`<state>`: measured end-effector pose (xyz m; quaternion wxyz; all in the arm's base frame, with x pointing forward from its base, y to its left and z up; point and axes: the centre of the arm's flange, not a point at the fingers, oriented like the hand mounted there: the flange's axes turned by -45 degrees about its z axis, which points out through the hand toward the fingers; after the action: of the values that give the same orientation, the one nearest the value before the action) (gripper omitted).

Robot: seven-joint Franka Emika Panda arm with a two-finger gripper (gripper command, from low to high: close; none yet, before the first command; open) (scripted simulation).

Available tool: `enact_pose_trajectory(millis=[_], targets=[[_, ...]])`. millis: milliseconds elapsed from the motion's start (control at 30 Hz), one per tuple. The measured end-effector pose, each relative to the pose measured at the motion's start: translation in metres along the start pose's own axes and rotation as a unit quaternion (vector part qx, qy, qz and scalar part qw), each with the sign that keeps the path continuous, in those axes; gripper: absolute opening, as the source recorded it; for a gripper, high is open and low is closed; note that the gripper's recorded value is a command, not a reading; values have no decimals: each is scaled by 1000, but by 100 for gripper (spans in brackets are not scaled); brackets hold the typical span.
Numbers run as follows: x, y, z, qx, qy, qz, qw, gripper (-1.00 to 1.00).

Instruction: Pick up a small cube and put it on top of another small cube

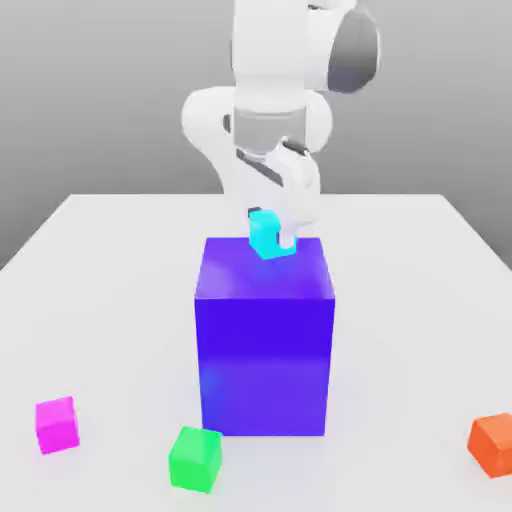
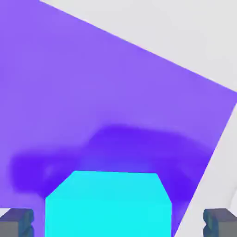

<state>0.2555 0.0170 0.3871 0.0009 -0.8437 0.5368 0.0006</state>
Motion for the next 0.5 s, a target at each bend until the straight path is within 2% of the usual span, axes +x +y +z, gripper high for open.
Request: enact_pose_trajectory(millis=[133,500], targets=[[14,-6,-26,2,-2,0,1000,100],[110,-41,7,13,-13,9,1000,100]])
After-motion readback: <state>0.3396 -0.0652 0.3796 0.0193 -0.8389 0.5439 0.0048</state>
